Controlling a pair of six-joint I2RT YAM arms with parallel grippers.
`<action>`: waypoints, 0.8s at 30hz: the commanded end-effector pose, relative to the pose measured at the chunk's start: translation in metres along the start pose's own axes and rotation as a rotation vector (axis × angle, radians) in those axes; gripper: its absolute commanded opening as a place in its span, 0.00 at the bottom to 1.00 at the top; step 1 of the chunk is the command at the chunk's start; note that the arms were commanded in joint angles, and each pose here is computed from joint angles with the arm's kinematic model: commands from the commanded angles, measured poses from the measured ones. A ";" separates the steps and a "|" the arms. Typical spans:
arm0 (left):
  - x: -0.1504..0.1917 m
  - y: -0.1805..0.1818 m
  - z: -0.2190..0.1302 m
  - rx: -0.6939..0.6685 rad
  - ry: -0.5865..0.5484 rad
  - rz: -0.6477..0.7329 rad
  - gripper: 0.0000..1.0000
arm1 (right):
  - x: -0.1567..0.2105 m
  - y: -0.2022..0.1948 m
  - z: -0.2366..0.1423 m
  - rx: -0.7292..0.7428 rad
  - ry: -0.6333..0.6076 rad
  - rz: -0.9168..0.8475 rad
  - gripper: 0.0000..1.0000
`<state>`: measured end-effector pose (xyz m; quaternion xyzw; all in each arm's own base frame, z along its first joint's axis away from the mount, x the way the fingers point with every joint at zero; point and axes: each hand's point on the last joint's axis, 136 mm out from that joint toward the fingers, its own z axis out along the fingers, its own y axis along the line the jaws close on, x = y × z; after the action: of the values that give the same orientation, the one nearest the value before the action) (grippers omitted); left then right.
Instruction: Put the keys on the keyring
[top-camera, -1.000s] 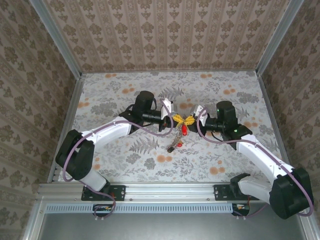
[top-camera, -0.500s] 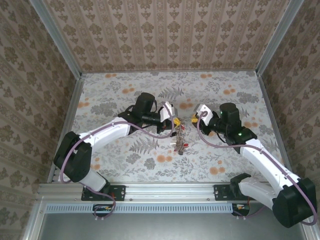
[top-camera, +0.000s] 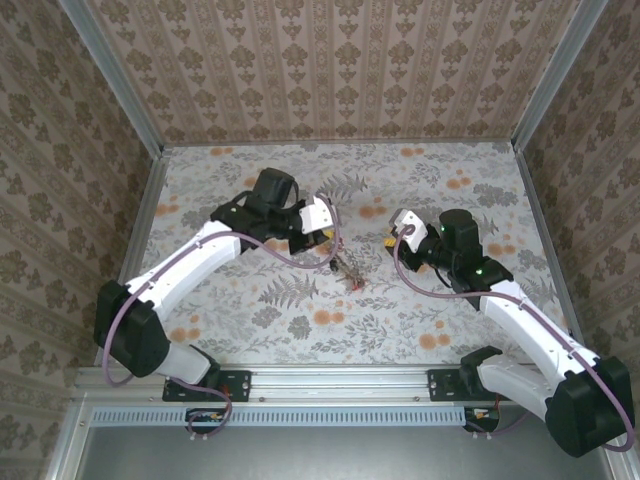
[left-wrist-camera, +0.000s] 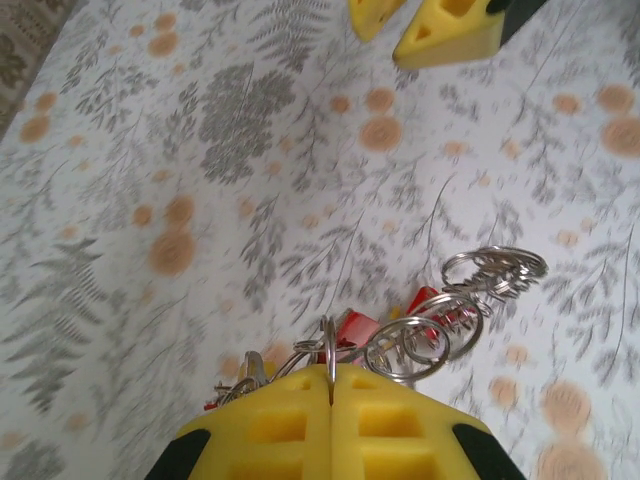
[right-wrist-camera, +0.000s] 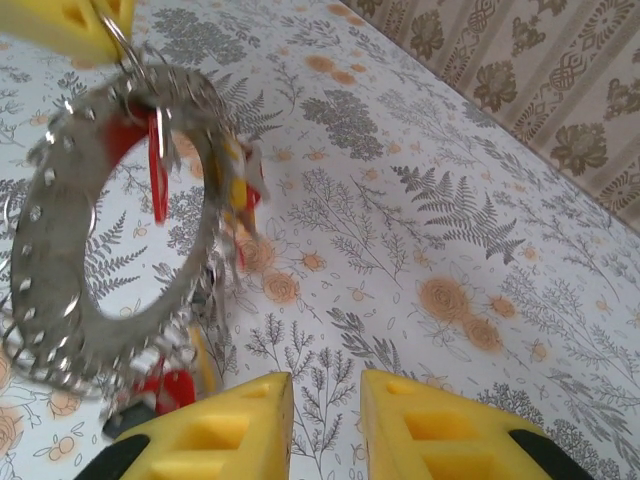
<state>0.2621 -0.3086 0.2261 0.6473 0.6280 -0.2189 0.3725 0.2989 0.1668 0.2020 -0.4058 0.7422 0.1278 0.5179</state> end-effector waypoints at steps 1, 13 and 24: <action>0.007 -0.007 -0.026 0.013 0.118 0.112 0.00 | -0.002 -0.001 -0.003 0.021 -0.028 0.023 0.26; 0.025 -0.028 0.028 0.181 0.280 0.167 0.00 | 0.004 0.003 -0.001 0.003 -0.027 0.069 0.26; 0.020 -0.045 0.120 0.290 0.300 0.167 0.00 | 0.028 -0.008 -0.011 0.131 0.020 0.168 0.27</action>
<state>0.2376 -0.3706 0.1135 0.7716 0.5892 -0.1682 0.1711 0.2894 0.1542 0.1823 -0.3492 0.7731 0.1346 0.5121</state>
